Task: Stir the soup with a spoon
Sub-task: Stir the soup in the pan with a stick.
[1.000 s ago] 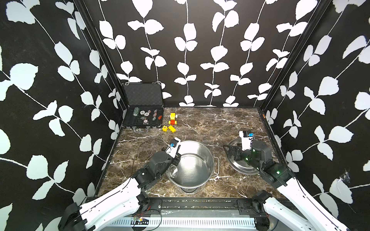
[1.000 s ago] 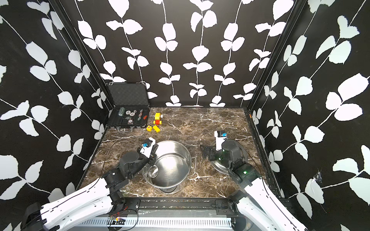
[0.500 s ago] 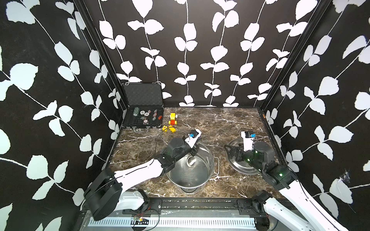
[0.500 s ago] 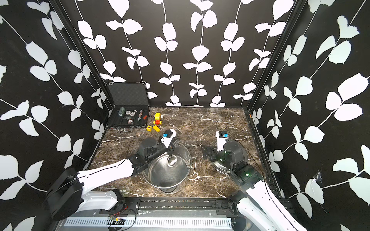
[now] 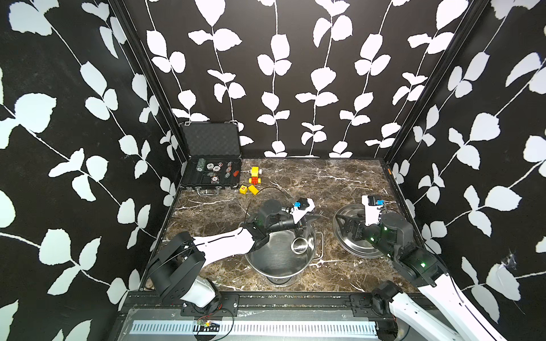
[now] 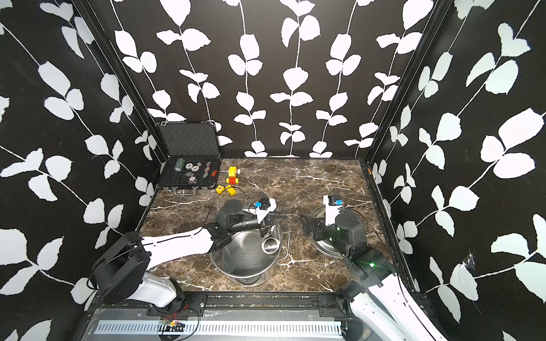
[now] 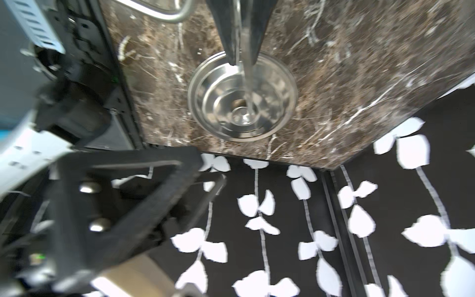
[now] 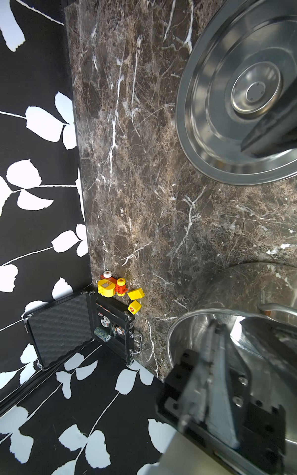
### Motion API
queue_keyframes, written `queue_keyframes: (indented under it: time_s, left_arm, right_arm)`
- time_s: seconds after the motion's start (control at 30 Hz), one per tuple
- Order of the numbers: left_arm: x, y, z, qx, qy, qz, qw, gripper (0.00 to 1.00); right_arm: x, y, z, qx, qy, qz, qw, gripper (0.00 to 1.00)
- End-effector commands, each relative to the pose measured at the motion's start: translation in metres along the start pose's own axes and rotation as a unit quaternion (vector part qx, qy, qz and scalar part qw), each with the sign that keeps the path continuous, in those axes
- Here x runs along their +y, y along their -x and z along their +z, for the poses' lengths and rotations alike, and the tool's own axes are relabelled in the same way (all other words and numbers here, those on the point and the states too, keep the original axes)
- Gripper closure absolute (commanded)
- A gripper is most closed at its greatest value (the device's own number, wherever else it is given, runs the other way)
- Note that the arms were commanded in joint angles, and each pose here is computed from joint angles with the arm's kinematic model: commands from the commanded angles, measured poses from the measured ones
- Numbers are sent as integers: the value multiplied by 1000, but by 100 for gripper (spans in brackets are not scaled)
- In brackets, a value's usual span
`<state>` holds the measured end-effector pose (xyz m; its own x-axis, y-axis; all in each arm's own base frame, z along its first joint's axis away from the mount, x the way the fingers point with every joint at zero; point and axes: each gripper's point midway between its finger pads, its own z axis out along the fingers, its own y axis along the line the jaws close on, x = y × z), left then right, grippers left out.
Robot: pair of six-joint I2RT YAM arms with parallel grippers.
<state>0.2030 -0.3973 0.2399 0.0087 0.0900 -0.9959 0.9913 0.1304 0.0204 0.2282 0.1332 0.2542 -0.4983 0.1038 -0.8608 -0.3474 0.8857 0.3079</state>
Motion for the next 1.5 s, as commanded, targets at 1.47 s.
queue_keyframes:
  time_s: [1.47]
  left_arm:
    - [77,-15,-159,48,419,-42,906,100]
  right_arm:
    - [11,9,11,-7,22,-2,1000,1]
